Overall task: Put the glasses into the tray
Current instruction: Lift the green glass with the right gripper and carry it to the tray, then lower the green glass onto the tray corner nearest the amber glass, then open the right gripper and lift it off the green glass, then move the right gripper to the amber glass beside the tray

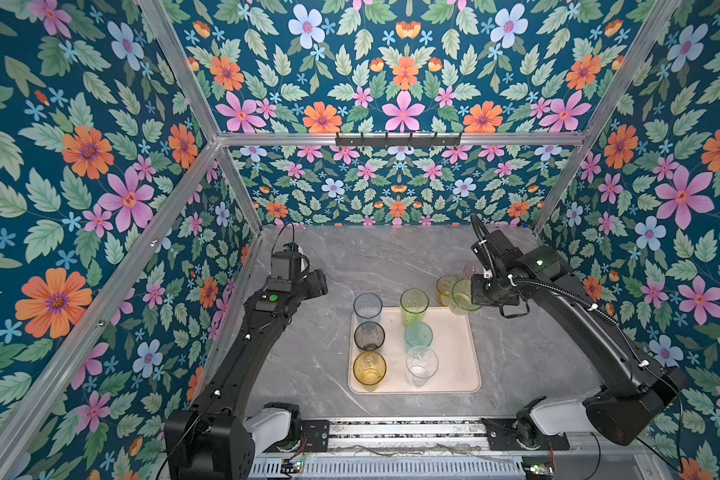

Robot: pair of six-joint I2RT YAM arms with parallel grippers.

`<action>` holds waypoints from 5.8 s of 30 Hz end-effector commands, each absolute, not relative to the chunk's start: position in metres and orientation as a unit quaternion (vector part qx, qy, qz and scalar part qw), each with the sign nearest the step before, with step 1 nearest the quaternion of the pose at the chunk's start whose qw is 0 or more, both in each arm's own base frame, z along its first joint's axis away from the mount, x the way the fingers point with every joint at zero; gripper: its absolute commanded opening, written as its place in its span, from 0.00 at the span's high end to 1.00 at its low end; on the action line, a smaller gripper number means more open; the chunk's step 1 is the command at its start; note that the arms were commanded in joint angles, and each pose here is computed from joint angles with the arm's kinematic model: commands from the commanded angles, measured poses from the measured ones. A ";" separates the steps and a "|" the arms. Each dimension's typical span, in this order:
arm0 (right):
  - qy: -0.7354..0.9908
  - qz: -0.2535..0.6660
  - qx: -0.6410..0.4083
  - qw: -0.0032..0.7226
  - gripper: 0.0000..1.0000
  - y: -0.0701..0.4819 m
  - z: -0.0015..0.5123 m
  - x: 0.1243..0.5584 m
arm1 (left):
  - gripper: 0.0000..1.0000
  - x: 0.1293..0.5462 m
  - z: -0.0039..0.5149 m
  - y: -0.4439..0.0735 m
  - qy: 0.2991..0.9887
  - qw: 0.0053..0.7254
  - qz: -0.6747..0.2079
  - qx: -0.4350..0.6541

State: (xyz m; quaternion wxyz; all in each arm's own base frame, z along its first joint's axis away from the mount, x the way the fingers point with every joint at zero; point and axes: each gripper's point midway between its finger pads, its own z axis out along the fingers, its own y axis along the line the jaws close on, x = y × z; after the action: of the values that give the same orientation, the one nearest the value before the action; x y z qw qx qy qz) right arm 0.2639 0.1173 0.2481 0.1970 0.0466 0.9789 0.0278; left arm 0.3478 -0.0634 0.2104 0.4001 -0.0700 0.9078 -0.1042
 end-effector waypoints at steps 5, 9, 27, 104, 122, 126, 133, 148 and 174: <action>0.972 0.045 0.047 0.226 1.00 0.120 0.232 0.269 | 0.24 0.347 0.203 -0.055 0.913 0.394 -0.078 -0.074; 0.972 0.044 0.049 0.224 1.00 0.117 0.213 0.264 | 0.24 0.347 0.204 -0.053 0.912 0.397 -0.074 -0.075; 0.981 0.037 0.072 0.177 1.00 0.114 0.138 0.248 | 0.24 0.349 0.207 -0.058 0.912 0.396 -0.086 -0.066; 0.982 0.008 0.085 0.167 0.70 0.126 0.126 0.300 | 0.22 0.348 0.207 -0.067 0.909 0.394 -0.121 -0.060; 0.963 0.014 0.073 0.258 0.64 0.112 0.196 0.329 | 0.22 0.348 0.207 -0.069 0.909 0.393 -0.125 -0.060; 0.964 0.030 0.088 0.247 0.64 0.108 0.191 0.341 | 0.22 0.348 0.208 -0.069 0.908 0.394 -0.127 -0.059; 0.962 0.029 0.102 0.250 0.63 0.104 0.182 0.358 | 0.22 0.347 0.207 -0.068 0.909 0.394 -0.123 -0.060; 0.966 0.059 0.123 0.220 0.63 0.118 0.148 0.383 | 0.21 0.348 0.205 -0.068 0.910 0.390 -0.124 -0.060; 0.976 0.035 0.130 0.171 0.65 0.118 0.100 0.388 | 0.21 0.348 0.205 -0.068 0.910 0.390 -0.123 -0.060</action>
State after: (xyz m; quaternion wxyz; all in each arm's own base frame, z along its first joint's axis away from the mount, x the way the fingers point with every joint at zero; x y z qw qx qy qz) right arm 0.3871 0.1189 0.1011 0.1704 0.1260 0.9765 0.0383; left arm 0.3453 -0.0691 0.2015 0.3821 -0.0576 0.9141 -0.1234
